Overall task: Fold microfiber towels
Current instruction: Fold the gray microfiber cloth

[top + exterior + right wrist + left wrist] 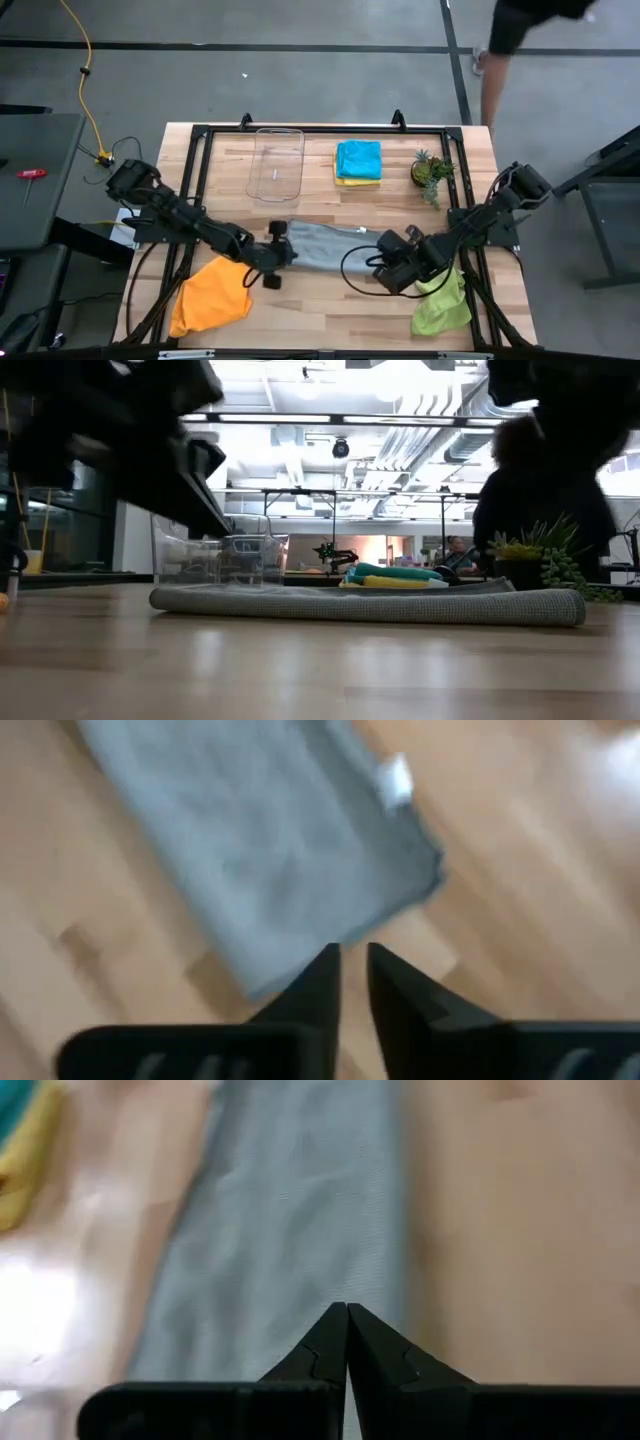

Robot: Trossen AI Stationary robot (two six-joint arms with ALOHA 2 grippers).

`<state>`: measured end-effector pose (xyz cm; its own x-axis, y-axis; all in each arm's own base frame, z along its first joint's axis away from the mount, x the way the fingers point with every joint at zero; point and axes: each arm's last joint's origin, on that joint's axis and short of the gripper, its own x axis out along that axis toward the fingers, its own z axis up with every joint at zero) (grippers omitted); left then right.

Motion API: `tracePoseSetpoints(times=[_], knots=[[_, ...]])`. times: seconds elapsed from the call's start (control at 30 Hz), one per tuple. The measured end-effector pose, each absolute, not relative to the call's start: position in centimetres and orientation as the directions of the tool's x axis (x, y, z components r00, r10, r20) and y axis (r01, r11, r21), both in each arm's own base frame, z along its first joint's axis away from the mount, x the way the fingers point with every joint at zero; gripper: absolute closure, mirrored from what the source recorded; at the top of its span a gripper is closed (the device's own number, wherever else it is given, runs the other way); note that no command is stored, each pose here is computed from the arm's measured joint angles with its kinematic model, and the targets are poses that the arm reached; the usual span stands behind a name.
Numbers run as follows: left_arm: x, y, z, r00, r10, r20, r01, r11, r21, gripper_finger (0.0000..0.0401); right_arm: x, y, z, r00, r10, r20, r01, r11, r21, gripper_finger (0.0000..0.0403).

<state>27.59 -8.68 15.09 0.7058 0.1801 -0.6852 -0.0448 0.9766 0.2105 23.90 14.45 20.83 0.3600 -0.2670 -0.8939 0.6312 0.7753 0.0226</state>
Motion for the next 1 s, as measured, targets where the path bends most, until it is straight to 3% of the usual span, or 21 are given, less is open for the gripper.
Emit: tracePoseSetpoints(times=[0.27, 0.37, 0.5, 0.63, 0.77, 1.0], knots=[[25.5, -11.2, 19.5, 0.814, 0.024, -0.58, 0.091, 0.982, 0.168, 0.0401, 24.0, 14.1, 20.7, 0.283, -0.159, -0.946, 0.71, 0.697, 0.095, 0.0206], [24.4, -11.7, 21.8, 0.861, -0.021, -0.508, 0.132, 0.974, 0.183, 0.0401, 24.5, 13.3, 20.6, 0.275, -0.172, -0.946, 0.738, 0.668, 0.093, 0.017], [22.7, -11.5, 24.7, 0.916, -0.028, -0.401, 0.12, 0.971, 0.208, 0.0401, 24.9, 11.8, 19.6, 0.247, -0.182, -0.952, 0.771, 0.631, 0.08, 0.0159], [21.4, -11.3, 26.6, 0.943, -0.048, -0.329, 0.117, 0.974, 0.192, 0.0401, 24.7, 10.4, 16.6, 0.237, -0.082, -0.968, 0.795, 0.59, 0.145, 0.0158], [20.6, -11.9, 26.7, 0.941, -0.082, -0.329, 0.154, 0.967, 0.201, 0.0401, 24.8, 9.7, 14.6, 0.31, -0.028, -0.95, 0.806, 0.538, 0.247, 0.0158], [20.4, -12.2, 26.6, 0.945, -0.042, -0.324, 0.124, 0.963, 0.239, 0.0401, 24.2, 9.7, 13.6, 0.326, -0.04, -0.945, 0.841, 0.469, 0.27, 0.0158]])
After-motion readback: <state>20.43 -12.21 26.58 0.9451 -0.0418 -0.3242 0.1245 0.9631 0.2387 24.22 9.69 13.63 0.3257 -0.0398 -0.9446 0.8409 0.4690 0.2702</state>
